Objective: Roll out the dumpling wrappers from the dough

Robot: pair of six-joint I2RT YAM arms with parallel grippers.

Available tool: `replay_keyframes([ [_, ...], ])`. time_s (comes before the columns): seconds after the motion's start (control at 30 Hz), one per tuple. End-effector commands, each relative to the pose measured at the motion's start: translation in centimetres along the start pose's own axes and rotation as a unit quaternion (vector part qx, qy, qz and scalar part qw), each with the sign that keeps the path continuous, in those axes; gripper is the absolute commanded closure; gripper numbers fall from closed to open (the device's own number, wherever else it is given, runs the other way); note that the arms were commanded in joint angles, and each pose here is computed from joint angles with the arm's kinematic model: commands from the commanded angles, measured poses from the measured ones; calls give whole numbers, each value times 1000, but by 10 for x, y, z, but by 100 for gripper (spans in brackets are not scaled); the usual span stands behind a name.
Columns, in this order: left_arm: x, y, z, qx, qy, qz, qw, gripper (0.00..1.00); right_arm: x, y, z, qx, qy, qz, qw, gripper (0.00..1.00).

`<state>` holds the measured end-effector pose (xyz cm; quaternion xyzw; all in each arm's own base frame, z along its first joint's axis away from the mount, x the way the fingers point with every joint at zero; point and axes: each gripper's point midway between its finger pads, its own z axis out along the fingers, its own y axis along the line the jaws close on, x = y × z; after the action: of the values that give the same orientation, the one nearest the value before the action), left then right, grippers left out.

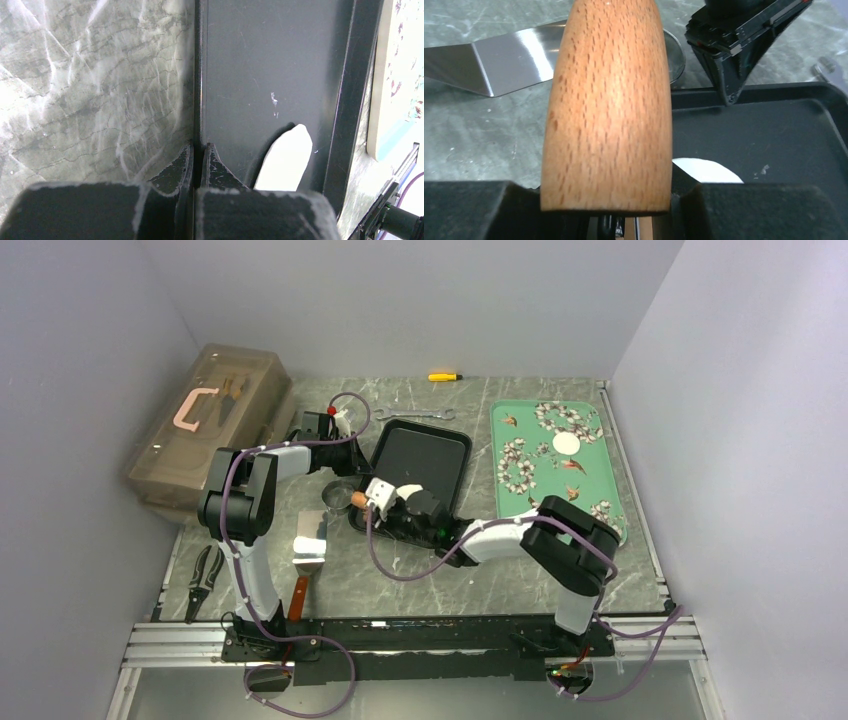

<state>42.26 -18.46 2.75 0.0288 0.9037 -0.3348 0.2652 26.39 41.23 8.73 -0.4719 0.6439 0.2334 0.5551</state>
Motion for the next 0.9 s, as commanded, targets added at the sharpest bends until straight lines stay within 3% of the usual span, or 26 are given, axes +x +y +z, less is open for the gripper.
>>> replay_keyframes([
  [0.0,30,30,8,-49,39,-26,998,100,10,-13,-10,-32,63,86,994,100],
  [0.13,30,31,8,-51,39,-24,998,100,-55,-56,-9,-20,-29,162,986,100],
  [0.33,30,30,8,-50,39,-25,998,100,-74,-91,-12,-19,-84,230,969,100],
  [0.57,29,30,8,-49,39,-25,998,100,-9,-112,3,-17,-32,359,932,100],
  [0.7,28,29,7,-49,38,-24,998,100,33,-109,12,1,9,387,922,100],
  [0.87,29,29,7,-49,38,-24,998,100,106,-147,-17,160,99,277,942,100],
])
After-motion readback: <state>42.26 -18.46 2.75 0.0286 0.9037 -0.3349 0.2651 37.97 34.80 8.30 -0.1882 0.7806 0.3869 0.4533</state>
